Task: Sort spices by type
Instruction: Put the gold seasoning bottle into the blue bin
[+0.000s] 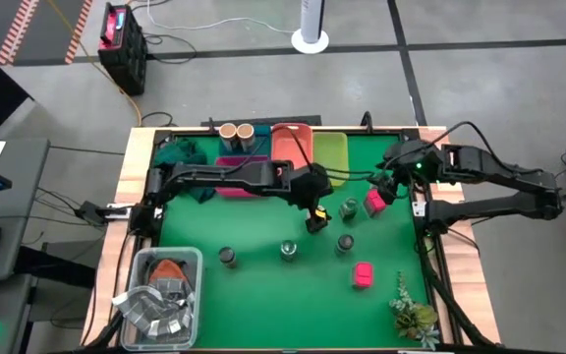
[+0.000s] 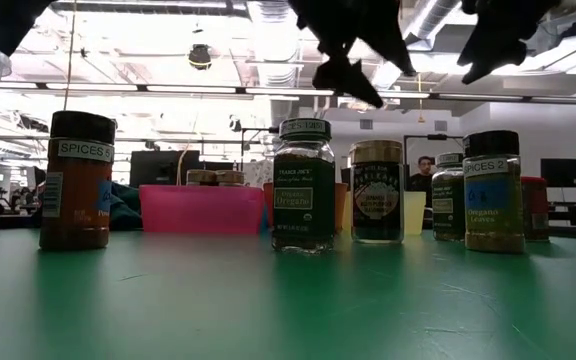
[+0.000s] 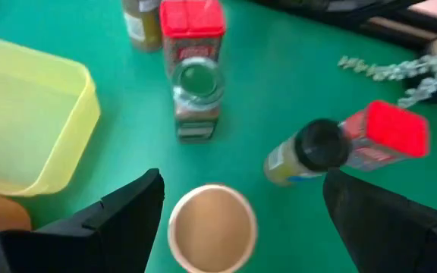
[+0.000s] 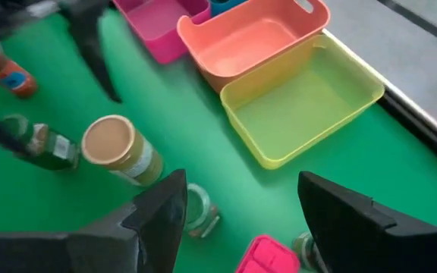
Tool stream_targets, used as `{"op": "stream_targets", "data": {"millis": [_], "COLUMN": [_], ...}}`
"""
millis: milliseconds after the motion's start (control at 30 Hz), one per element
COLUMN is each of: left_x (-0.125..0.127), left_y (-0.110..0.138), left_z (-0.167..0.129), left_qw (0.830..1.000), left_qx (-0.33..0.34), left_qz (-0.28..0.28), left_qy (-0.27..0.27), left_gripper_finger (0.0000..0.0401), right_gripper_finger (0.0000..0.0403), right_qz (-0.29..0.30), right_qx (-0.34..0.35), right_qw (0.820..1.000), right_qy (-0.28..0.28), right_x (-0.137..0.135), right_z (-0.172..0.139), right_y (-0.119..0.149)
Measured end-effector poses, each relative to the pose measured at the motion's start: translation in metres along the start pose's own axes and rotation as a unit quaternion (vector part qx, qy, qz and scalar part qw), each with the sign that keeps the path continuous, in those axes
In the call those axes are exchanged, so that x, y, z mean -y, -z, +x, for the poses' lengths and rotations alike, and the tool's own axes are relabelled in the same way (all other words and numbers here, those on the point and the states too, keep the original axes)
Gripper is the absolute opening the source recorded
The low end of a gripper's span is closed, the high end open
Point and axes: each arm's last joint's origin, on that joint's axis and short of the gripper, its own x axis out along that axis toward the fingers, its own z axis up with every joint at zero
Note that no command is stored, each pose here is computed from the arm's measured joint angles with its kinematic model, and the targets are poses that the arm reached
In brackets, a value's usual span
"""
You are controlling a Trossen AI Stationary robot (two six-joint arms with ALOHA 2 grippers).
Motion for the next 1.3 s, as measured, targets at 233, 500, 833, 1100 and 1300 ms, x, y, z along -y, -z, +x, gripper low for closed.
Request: {"op": "stream_targets", "data": {"millis": [233,500,833,1100,1300], "left_x": [-0.004,-0.008,-0.010,-0.012,-0.011], "left_y": [0.014,0.031,0.052,0.060,0.058], "left_z": [0.018,0.034,0.048,0.054,0.054], "left_qw": [0.999,0.997,0.993,0.994,0.994], "left_qx": [0.010,0.007,-0.014,-0.010,0.001], "left_qz": [0.038,0.077,0.114,0.108,0.111], "left_qy": [-0.019,-0.019,-0.010,-0.008,-0.006], "left_gripper_finger": [0.0346,0.0346,0.0346,0.0345,0.0305], "right_gripper_finger": [0.0279,0.0279,0.0279,0.0279,0.0279], "right_qz": [-0.009,-0.015,-0.009,-0.009,-0.009], "right_qx": [0.004,0.002,0.006,0.006,0.006], "right_qw": [1.000,1.000,1.000,1.000,1.000], "right_qy": [-0.018,-0.024,-0.016,-0.016,-0.016], "right_x": [-0.004,-0.007,-0.007,-0.007,-0.007], "right_z": [-0.006,-0.005,-0.006,-0.006,-0.006], "right_y": [0.003,0.004,0.004,0.004,0.004]}}
